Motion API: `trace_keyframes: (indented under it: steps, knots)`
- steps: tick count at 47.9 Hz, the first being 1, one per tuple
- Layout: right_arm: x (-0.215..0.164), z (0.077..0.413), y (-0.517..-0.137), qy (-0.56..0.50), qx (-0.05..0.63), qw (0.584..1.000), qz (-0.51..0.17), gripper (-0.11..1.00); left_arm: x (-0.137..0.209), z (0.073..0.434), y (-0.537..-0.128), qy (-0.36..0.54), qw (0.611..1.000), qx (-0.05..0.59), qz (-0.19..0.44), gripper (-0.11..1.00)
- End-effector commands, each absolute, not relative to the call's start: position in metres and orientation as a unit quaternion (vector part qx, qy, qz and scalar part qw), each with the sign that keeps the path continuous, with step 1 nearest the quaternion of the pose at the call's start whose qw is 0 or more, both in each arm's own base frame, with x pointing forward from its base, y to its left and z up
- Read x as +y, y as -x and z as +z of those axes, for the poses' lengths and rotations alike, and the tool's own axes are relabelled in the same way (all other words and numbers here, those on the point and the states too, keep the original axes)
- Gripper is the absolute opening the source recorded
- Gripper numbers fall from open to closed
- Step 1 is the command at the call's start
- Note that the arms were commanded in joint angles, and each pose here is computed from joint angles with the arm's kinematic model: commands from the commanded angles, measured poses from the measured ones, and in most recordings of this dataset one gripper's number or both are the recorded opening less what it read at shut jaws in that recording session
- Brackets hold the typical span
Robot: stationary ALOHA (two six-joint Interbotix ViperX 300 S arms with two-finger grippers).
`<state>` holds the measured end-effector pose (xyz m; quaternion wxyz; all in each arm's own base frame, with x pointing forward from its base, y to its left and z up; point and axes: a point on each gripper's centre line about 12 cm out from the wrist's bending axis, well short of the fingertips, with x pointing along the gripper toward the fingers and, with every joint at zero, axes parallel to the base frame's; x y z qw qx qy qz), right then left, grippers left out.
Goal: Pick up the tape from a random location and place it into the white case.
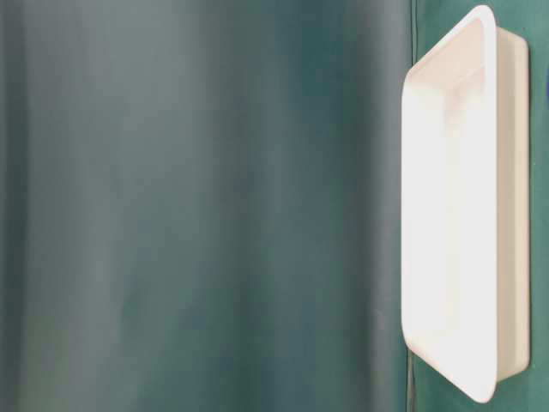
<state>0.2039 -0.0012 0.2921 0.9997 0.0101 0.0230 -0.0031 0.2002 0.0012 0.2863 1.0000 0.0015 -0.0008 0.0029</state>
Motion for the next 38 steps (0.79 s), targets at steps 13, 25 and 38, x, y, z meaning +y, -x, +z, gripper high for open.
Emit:
trace_keyframes:
  steps: [13,25,38]
  knots:
    - [-0.0016,0.3076,-0.2067,-0.014,0.016,1.0,-0.004,0.92,0.0018,0.297,-0.2027,-0.002,1.0,-0.014,0.004,1.0]
    - [-0.0019,0.3081,-0.2067,-0.013,0.016,1.0,-0.005,0.91,0.0018,0.297,-0.2027,0.0,1.0,-0.014,0.004,0.99]
    - [-0.0035,0.3074,-0.2067,-0.013,0.017,1.0,-0.009,0.91,-0.0007,0.2972,-0.2031,0.007,1.0,-0.013,-0.002,0.99]
